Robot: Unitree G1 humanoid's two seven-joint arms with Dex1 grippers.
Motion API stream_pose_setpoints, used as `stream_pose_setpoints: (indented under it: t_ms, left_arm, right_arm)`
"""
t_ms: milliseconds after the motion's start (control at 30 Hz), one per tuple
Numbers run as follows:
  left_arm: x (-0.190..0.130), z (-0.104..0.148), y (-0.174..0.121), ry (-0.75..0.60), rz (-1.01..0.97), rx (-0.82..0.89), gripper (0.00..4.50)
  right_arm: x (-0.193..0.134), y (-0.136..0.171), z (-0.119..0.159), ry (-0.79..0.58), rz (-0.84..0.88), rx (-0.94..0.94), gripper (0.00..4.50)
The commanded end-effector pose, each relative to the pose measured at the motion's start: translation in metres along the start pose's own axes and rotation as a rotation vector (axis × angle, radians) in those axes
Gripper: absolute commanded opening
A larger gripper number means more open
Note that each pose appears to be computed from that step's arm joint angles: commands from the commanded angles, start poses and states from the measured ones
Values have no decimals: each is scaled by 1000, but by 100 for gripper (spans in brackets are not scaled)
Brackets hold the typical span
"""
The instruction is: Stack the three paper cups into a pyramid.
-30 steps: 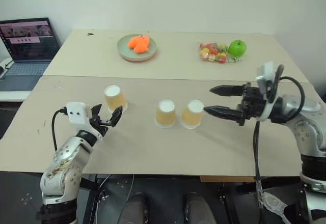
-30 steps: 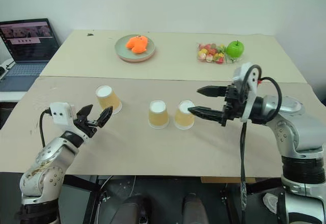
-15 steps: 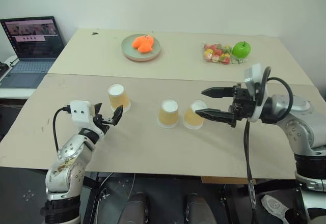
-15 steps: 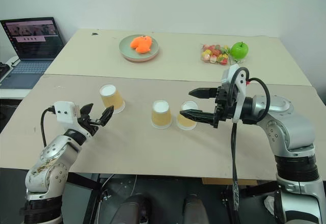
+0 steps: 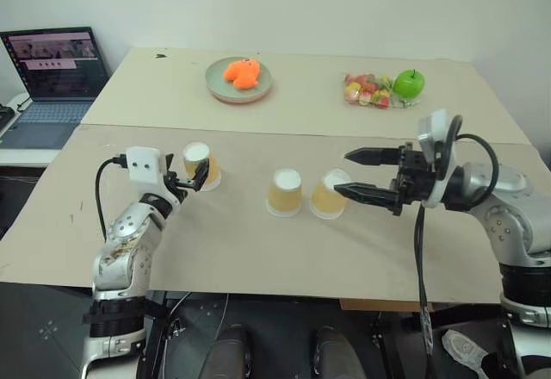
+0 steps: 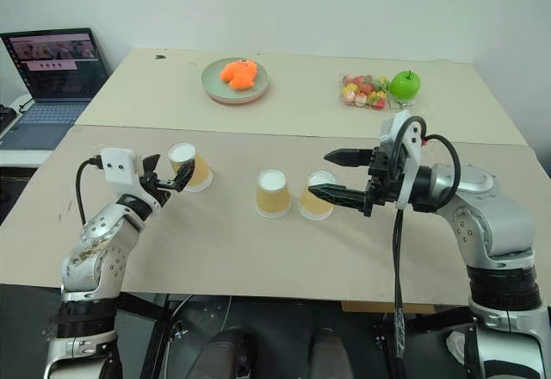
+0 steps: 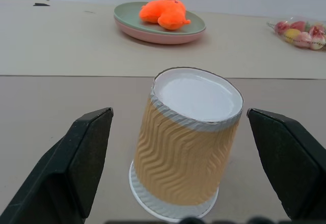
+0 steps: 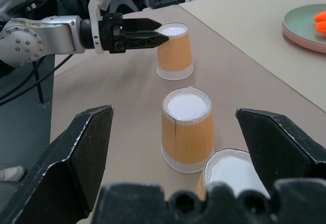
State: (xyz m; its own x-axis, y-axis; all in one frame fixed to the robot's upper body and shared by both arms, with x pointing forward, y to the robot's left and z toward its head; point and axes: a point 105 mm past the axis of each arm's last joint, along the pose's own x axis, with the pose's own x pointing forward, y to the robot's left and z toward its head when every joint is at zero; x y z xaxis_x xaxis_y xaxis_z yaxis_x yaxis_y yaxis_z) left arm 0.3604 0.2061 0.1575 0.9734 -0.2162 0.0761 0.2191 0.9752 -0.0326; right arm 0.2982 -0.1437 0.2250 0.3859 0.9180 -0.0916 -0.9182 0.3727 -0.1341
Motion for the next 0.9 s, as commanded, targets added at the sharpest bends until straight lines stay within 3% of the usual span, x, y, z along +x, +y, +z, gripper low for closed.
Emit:
stream_pose_setpoints:
  t_ms: [33, 600, 700, 800, 900]
  left_arm:
    - [5, 14, 1, -49, -13, 34, 450]
    - [30, 11, -14, -49, -66, 65, 450]
    - [31, 10, -11, -46, -48, 72, 381]
    - [32, 8, -13, -36, -60, 72, 270]
    - [34, 11, -18, -43, -72, 80, 270]
  right_arm:
    - [-7, 2, 18, -45, -16, -73, 448]
    - [-13, 0, 17, -56, -76, -77, 448]
    - [-14, -1, 16, -53, -85, -75, 450]
    - [-15, -1, 17, -55, -90, -77, 450]
    - [-14, -2, 17, -57, -91, -79, 450]
